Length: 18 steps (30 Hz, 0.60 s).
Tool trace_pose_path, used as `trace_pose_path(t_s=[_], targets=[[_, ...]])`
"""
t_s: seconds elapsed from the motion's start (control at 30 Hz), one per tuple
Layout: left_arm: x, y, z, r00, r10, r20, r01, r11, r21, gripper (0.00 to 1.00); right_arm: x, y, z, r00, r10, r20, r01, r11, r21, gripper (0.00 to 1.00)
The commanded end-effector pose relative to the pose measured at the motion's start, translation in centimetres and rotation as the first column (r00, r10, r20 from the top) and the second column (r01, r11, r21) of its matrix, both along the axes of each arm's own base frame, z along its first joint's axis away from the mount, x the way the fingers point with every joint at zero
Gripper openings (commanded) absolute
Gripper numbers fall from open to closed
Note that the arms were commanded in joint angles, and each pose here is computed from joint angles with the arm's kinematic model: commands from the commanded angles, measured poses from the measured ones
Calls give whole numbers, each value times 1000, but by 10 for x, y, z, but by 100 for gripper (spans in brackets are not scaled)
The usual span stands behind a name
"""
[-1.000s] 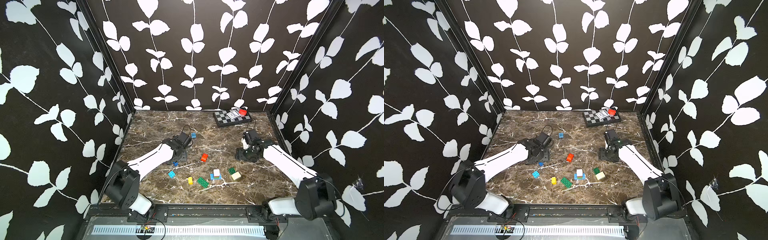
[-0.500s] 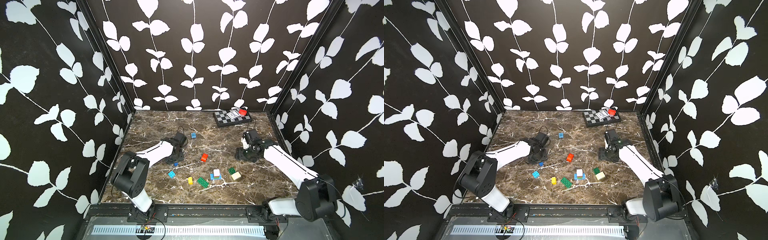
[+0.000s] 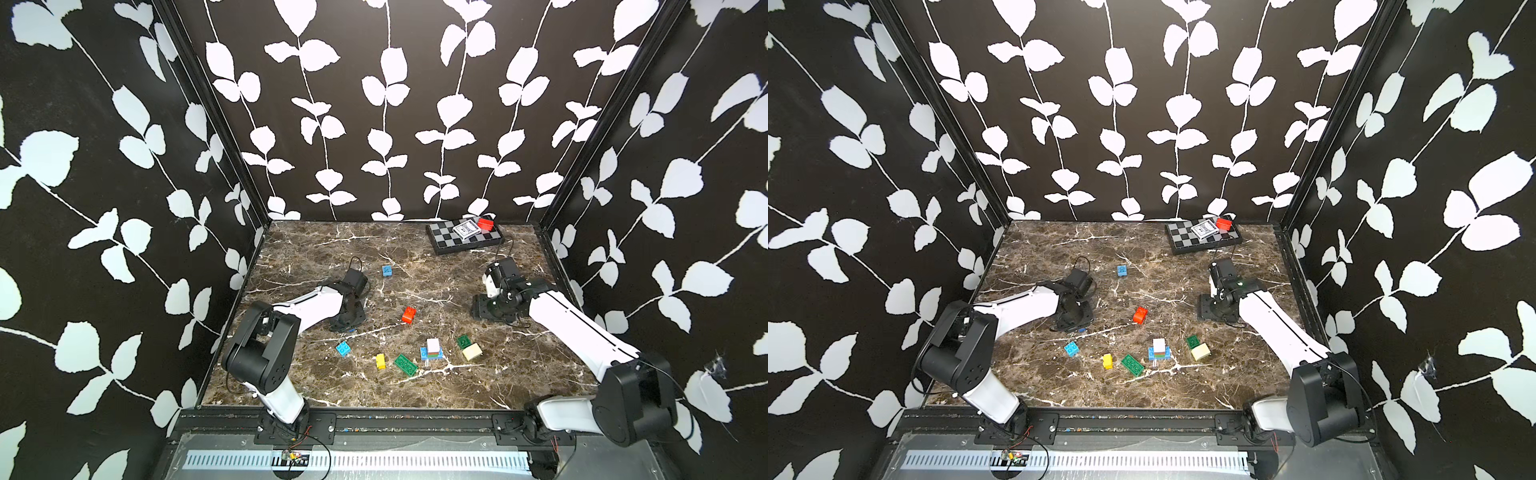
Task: Assemble the number 1 with lego
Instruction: Pick up the lego brick from the center of the board.
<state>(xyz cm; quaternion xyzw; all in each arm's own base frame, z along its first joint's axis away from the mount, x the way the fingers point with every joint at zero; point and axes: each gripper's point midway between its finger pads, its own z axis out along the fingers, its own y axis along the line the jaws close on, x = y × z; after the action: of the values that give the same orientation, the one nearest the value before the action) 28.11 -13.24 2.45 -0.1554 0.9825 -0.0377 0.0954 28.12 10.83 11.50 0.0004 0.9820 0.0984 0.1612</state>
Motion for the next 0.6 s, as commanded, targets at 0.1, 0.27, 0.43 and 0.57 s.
trace_pose_path(t_s=[0.1, 0.27, 0.43, 0.57], targets=[[8, -36, 47, 972, -155, 175, 191, 959, -210, 22, 19, 35, 56, 943, 224, 247, -245, 968, 60, 63], [9, -92, 102, 900, -240, 364, 399, 791, -465, 23, -2, 92, 88, 638, 603, 480, -642, 760, -101, 65], [-2, -135, 142, 863, -266, 431, 502, 550, -667, 23, -35, 135, 93, 253, 799, 546, -842, 459, -282, 71], [-7, -152, 161, 841, -276, 465, 541, 431, -722, 22, -41, 155, 87, 140, 841, 523, -878, 349, -327, 73]])
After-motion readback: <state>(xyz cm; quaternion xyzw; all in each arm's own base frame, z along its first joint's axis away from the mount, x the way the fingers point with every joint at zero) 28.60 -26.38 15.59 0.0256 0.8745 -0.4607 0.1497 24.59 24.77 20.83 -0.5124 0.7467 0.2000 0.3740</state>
